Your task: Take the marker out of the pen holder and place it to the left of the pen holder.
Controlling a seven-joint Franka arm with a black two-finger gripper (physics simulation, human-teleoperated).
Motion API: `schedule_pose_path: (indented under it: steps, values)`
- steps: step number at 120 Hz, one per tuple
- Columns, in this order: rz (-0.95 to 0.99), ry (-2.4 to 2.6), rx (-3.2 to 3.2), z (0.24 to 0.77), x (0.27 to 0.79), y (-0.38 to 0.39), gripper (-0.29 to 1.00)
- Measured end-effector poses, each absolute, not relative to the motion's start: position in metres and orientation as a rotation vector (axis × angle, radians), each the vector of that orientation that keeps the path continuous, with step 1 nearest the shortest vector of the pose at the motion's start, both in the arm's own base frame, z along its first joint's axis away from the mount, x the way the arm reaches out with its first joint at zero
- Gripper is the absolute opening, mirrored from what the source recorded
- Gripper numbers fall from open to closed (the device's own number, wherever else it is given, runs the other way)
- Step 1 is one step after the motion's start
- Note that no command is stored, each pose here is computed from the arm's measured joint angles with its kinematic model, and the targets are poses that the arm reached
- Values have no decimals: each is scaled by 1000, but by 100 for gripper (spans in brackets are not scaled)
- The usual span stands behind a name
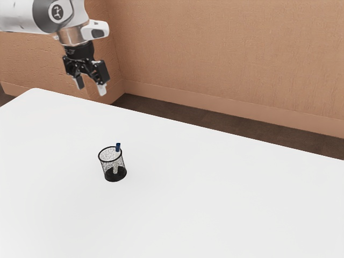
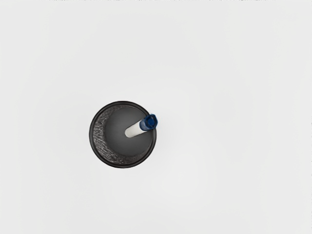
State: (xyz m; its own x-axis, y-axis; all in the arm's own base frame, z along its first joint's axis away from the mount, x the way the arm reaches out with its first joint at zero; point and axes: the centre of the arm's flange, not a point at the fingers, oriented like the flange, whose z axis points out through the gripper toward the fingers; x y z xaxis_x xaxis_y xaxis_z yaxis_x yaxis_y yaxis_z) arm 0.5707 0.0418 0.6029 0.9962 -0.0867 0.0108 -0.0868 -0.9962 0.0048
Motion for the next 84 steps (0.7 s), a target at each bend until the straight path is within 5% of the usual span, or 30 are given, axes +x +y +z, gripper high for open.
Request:
schedule_pose_path:
  steps: [21,84]
  values:
    - [11,-176,3128,599,575,27,70]
    - [-387,-775,3100,436,616,-9,70]
